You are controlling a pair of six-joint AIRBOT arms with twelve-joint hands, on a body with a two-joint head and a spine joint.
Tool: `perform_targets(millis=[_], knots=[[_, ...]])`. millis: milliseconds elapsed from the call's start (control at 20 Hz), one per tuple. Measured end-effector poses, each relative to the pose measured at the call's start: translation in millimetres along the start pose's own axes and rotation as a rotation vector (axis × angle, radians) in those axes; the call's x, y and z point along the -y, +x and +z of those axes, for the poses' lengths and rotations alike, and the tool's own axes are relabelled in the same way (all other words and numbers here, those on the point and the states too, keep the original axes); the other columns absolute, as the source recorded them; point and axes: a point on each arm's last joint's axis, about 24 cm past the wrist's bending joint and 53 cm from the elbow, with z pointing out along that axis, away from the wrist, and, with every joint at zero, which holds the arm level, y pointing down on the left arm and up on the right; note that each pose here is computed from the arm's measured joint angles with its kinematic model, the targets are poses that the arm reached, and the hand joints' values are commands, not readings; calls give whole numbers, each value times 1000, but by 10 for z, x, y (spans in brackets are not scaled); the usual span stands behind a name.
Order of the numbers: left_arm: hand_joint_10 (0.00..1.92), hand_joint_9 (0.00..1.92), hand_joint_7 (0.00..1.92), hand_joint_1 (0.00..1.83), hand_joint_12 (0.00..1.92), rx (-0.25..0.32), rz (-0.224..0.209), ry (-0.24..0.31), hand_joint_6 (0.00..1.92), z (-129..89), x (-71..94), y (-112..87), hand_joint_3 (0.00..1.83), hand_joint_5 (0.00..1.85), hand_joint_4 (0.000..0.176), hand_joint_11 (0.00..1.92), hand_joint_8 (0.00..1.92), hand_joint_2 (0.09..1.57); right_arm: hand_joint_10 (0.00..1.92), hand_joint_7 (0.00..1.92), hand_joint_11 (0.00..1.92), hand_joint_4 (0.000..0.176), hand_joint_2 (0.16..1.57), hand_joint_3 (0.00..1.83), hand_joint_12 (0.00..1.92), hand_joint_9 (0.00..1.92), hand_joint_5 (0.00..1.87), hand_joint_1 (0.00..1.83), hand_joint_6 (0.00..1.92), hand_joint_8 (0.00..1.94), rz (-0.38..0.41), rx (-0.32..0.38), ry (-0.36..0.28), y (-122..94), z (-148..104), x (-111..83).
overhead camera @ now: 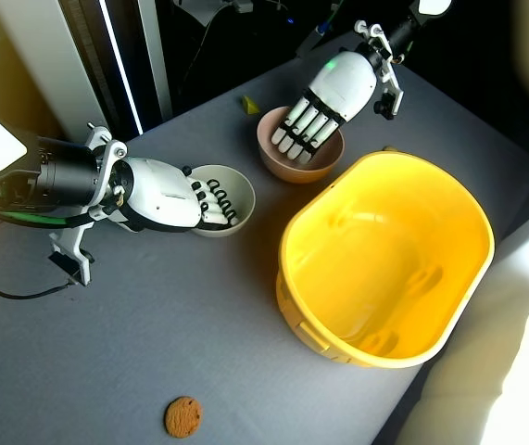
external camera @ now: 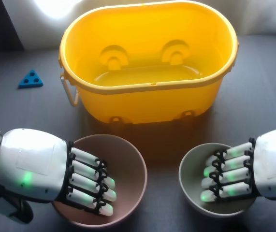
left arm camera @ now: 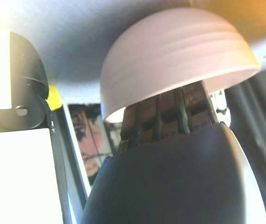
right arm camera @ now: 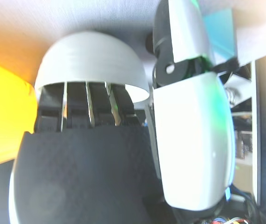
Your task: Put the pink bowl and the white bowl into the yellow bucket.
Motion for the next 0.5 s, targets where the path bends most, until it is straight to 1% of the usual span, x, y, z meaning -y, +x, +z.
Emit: perform_targets(millis=[150,250,350,400,500], knots=[[8,116,121,1184,595,2,6,-11,8,10,-18,-4,0,172,0,0,7,939,0,0,0,0,981,0,0,0,12,1149,3,0,2,-4,0,19,0,1],[0,95,84,1154,561,1,7,-14,0,10,-26,-2,5,121,0,0,0,953,0,0,0,0,977,0,0,0,1,1142,0,0,2,-4,0,18,0,1],[7,114,113,1152,623,1,7,-16,11,10,-31,-4,0,168,0,0,8,945,0,0,0,0,978,0,0,0,0,1147,0,0,3,-4,0,18,0,1],[0,98,97,1169,574,3,9,-16,0,11,-30,-11,4,144,0,0,0,960,0,0,0,0,985,2,0,0,0,1150,0,0,2,-4,-1,18,0,-1],[2,107,101,1156,603,4,9,-18,2,10,-35,-17,2,151,0,0,0,956,0,0,0,0,983,1,0,0,17,1140,7,0,1,-5,-6,20,0,-12]])
